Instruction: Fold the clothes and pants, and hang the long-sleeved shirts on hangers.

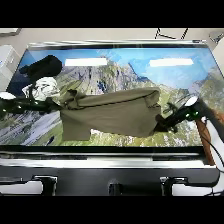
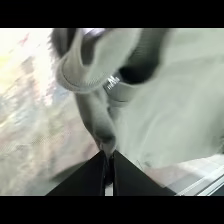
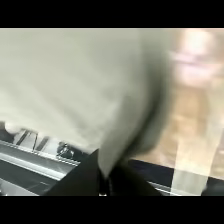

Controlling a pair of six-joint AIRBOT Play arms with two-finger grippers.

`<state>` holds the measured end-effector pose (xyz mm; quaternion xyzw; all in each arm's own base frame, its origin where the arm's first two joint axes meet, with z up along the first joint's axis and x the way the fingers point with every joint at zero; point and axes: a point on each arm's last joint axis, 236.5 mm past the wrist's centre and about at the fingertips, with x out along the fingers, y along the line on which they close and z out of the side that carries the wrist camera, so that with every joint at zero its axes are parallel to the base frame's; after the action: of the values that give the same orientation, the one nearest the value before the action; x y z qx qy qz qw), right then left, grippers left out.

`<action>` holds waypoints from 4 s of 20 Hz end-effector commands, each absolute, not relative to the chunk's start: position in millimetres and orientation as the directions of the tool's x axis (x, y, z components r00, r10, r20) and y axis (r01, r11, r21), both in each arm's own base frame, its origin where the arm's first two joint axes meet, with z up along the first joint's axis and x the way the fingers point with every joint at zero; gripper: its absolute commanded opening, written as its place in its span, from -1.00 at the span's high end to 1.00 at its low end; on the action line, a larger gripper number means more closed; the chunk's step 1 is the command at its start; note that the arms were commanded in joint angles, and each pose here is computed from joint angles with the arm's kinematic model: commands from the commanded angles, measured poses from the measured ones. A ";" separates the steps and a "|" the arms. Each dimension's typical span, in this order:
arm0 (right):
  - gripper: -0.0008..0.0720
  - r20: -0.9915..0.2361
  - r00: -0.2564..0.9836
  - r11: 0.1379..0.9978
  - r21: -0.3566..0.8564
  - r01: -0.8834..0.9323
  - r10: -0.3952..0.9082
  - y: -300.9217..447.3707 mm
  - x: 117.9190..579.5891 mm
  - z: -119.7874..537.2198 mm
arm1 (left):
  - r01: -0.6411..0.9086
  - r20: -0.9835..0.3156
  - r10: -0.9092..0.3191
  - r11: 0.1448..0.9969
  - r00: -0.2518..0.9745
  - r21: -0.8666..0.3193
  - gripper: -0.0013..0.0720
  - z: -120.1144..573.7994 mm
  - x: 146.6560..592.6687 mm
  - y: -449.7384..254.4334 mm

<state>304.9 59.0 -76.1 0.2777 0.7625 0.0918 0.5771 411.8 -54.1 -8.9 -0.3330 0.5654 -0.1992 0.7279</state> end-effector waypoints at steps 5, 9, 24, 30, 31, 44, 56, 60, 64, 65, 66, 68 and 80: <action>0.87 -0.466 0.868 0.959 0.279 -0.041 0.173 -25.9 425.8 332.9 | 0.399 -0.296 -0.502 0.850 0.813 -0.345 0.91 369.5 390.5 -58.7; 0.87 0.052 0.999 0.999 0.039 0.010 -0.012 -19.9 290.7 538.3 | 0.413 0.156 -0.393 0.902 0.906 -0.128 0.91 546.5 258.5 -79.6; 0.88 -0.577 0.816 0.991 0.089 0.095 -0.026 -29.1 267.1 376.7 | 0.329 -0.183 -0.371 0.918 0.910 -0.221 0.91 462.7 253.1 -76.4; 0.88 -0.949 0.286 0.976 0.174 0.134 0.130 -14.1 382.9 88.3 | 0.121 -0.664 -0.519 0.828 0.538 -0.548 0.91 156.2 386.7 -86.8; 0.88 -0.955 0.258 0.963 0.196 0.188 0.144 -12.8 399.0 51.5 | 0.048 -0.692 -0.506 0.823 0.515 -0.566 0.91 107.5 400.2 -87.6; 0.87 -0.656 0.754 0.872 0.393 0.293 0.043 -46.2 578.5 16.1 | -0.056 -0.541 -0.314 0.826 0.780 -0.561 0.90 18.4 577.1 -72.2; 0.87 -0.972 0.093 0.933 0.232 0.273 0.215 -38.6 410.9 -32.9 | -0.062 -0.828 -0.519 0.838 0.214 -0.542 0.91 -23.5 426.6 -92.7; 0.87 -0.982 -0.071 0.950 0.151 0.275 0.176 -46.7 367.7 -64.2 | -0.112 -0.857 -0.513 0.850 0.047 -0.515 0.91 -63.2 376.0 -94.7; 0.87 -0.972 -0.112 0.949 0.171 0.265 0.206 -39.8 358.2 -73.0 | -0.163 -0.860 -0.509 0.848 0.017 -0.505 0.91 -83.4 364.1 -94.8; 0.86 -0.973 -0.112 0.951 0.166 0.262 0.201 -41.2 358.1 -72.5 | -0.163 -0.860 -0.510 0.847 0.017 -0.505 0.90 -83.1 364.0 -94.8; 0.74 -0.973 -0.111 0.951 0.166 0.263 0.200 -41.1 357.9 -71.3 | -0.165 -0.858 -0.512 0.845 0.023 -0.509 0.90 -80.9 365.6 -93.7; 0.06 -0.971 -0.129 0.952 0.164 0.258 0.202 -41.5 353.9 -62.7 | -0.171 -0.848 -0.529 0.833 0.035 -0.527 0.42 -68.3 371.4 -87.2; -0.57 -0.904 -0.279 0.877 0.176 0.447 0.324 -70.0 247.8 -58.4 | -0.237 -0.755 -0.641 0.762 -0.141 -0.602 -0.34 -87.1 183.9 -102.3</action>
<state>271.5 -77.9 -48.6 0.2313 0.7859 -0.0586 0.5705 230.8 -79.1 -69.5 -0.2718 0.7427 -0.1527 0.5927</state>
